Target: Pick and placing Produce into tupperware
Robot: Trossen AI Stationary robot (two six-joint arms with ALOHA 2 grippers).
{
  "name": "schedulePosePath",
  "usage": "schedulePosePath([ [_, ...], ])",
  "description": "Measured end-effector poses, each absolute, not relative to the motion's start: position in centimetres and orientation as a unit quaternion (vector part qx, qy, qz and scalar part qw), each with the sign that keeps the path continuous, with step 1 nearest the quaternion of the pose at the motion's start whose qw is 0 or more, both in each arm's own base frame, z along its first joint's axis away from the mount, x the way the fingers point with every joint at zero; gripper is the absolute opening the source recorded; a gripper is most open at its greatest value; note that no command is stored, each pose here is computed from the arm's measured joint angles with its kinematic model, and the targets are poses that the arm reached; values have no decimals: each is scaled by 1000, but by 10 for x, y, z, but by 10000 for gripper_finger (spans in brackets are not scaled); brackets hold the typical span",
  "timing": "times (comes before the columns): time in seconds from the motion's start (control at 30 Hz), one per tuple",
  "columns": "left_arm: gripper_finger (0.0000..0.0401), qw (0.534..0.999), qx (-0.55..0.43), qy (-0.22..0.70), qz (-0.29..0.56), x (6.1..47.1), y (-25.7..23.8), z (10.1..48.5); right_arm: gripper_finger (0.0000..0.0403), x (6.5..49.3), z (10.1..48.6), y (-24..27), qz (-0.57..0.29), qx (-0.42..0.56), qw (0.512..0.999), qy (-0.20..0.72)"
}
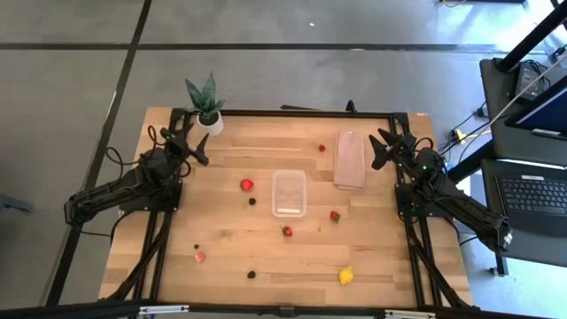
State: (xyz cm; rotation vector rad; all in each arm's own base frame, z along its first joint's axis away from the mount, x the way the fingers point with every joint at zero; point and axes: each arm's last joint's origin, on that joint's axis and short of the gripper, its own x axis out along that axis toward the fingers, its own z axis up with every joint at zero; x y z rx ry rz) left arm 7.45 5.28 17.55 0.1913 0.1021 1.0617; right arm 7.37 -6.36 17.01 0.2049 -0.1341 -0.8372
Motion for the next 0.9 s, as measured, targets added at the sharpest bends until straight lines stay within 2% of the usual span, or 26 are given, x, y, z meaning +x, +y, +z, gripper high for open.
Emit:
schedulePosePath([
  [0.77,285,857,91,48,505,74,53,176,244,74,172,-64,-405,93,907,-71],
  [0.9,285,857,91,49,505,75,53,175,257,74,172,-63,-397,97,910,-73],
])
